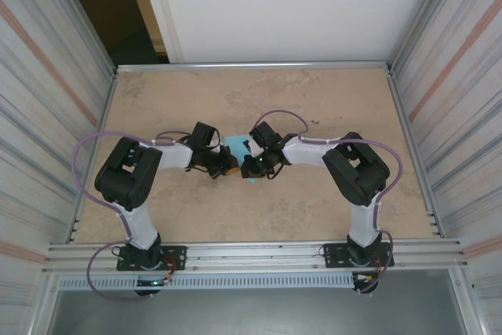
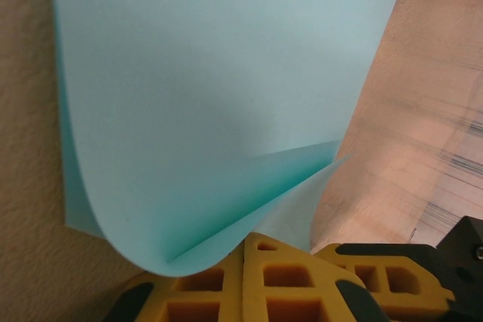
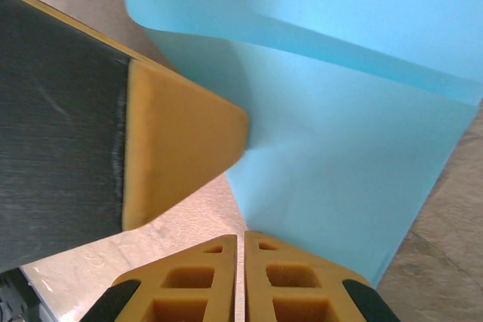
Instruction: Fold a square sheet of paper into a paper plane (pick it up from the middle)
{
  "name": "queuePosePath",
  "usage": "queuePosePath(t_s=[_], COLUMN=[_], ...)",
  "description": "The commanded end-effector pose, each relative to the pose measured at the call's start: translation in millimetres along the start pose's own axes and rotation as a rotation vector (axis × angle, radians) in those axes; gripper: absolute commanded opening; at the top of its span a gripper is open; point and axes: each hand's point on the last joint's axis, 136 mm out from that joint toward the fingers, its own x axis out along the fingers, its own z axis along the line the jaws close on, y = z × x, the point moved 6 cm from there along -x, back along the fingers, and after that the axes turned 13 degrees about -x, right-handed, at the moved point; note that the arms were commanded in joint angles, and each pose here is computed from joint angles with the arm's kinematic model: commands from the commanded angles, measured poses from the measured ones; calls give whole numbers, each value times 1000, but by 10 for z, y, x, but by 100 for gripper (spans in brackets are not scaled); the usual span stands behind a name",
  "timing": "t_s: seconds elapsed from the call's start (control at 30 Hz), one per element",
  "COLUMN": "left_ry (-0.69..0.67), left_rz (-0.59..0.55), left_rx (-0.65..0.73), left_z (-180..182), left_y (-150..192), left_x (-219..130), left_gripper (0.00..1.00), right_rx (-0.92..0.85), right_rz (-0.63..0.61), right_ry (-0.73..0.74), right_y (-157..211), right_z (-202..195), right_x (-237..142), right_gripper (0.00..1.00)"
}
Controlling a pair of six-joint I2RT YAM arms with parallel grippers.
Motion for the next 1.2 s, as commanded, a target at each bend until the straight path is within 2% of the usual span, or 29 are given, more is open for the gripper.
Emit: queuePosePath(t_s=[0.0,0.37,0.77,0.9,1.07,1.17], left_ry=[-247,-274,-301,-282,-250,-231], left_rz=[-48,-55,-60,-51,-40,-35], left_rx=[-127,-128,-138,-129,-111,-101], left_z=[610,662,755,719,629,575], left_y=[10,-22,-71,-69,-60,-58], left_x=[135,114,97,100,89,88], left_gripper=[4,4,4,4,4,4], right_rx=[-20,-20,-32,-15,-101,-122], right_rz=[44,80,129,80,-112,-136], right_ry=[48,77,8,-10,-60,-41], right_y=[62,189,632,696,396,254], right_z=[-61,-185,-243,-264,57,109], right_x=[52,65,-106,-256,-615,-607], right_gripper=[10,10,10,10,10,10])
